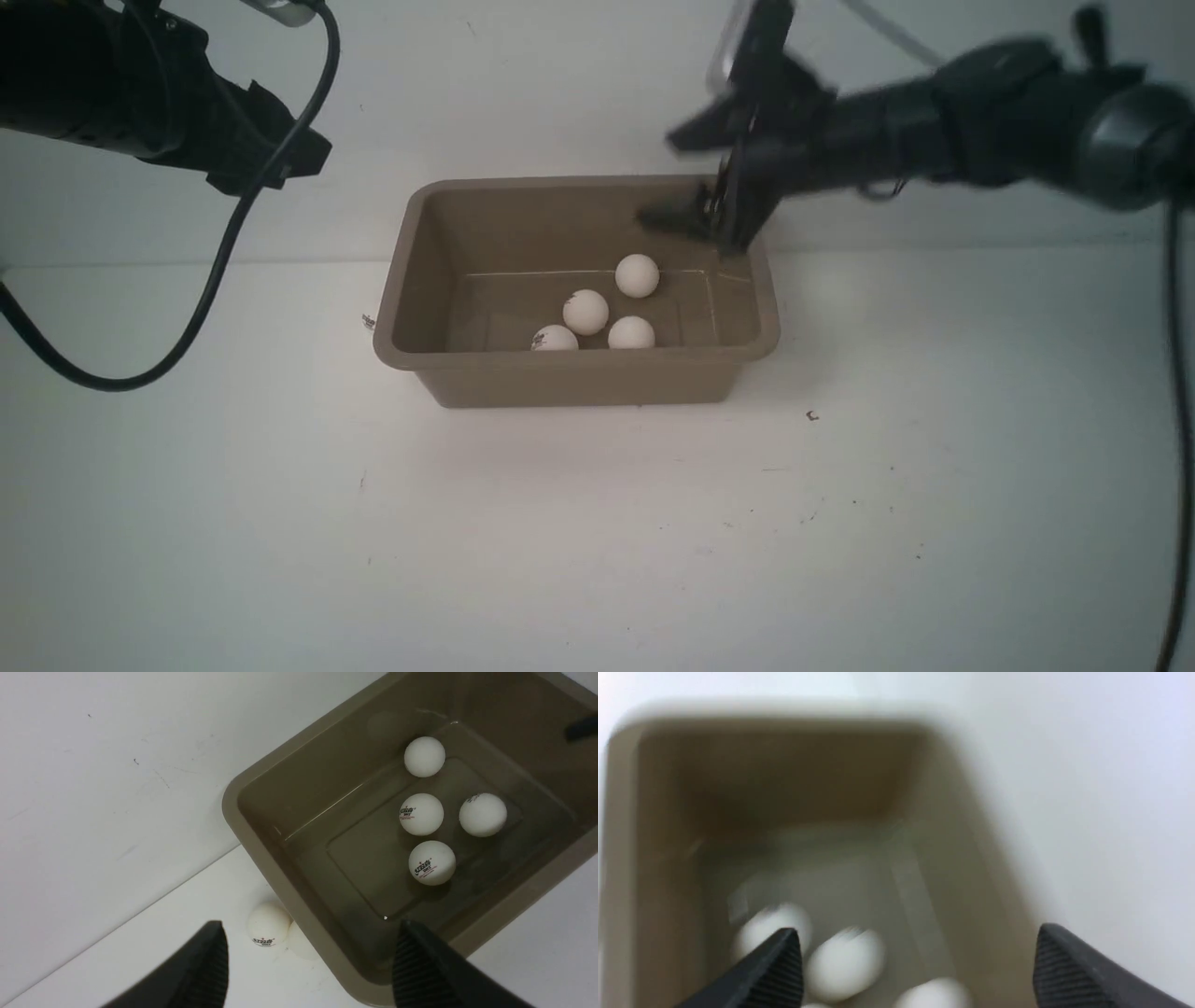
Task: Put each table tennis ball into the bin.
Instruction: Use the left arm to clamp the table tennis ball closest to it
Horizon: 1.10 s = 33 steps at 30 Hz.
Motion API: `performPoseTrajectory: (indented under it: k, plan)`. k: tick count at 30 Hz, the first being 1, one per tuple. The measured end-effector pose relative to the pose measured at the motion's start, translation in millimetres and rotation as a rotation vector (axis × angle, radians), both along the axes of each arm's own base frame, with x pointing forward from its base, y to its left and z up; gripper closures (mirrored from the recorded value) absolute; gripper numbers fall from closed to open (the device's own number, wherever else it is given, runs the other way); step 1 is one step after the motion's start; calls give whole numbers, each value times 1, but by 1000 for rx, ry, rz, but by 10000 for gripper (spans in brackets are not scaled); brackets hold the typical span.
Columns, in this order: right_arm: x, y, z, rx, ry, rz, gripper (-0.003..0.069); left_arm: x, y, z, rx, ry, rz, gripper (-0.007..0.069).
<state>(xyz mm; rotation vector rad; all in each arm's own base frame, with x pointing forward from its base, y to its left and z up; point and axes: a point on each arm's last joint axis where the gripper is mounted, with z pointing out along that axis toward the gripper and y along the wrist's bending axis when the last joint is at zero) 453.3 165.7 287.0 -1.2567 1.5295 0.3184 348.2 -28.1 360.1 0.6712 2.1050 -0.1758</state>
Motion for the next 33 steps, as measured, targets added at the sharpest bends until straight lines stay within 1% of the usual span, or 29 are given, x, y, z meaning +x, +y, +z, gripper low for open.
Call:
performPoseTrajectory:
  k: [3,7,10,11,12,13,14,15,18,20,23,25,29,31,33]
  plan:
    - [-12,-34,64,70,-110,-145,53,0,-1,1,-14,-3,-3,199]
    - [-32,-80,122,181,-171,-309,53,0,-1,1,-16,-4,-4,199]
    - [-55,-109,158,289,-173,-387,57,0,-2,1,-23,-4,-4,199]
    - [-64,-114,169,316,-175,-393,58,0,-2,1,-28,-5,-4,199]
    - [-66,-115,171,321,-177,-396,59,0,-2,1,-30,-5,-4,199]
    - [-83,-120,189,344,-195,-394,60,0,-2,2,-38,-6,-5,199]
    - [-83,-120,189,345,-192,-395,60,0,-2,2,-38,-6,-5,199]
    - [-100,-122,205,356,-214,-397,61,0,-3,2,-50,-6,-5,199]
    - [-132,-122,230,378,-242,-397,62,0,-4,3,-67,-8,-5,199]
    - [-156,-122,247,417,-251,-398,64,0,-4,3,-75,-8,-4,199]
    - [-190,-121,267,507,-220,-396,65,0,-5,4,-90,-8,-4,199]
    - [-214,-119,278,558,-189,-381,64,0,-6,5,-106,-11,-6,199]
    - [-251,-116,288,578,-145,-360,64,0,-8,6,-126,-22,-18,199]
    - [-265,-116,290,562,-134,-364,64,1,-8,7,-135,-27,-22,199]
    - [-291,-116,292,519,-109,-375,64,1,-9,8,-148,-32,-29,199]
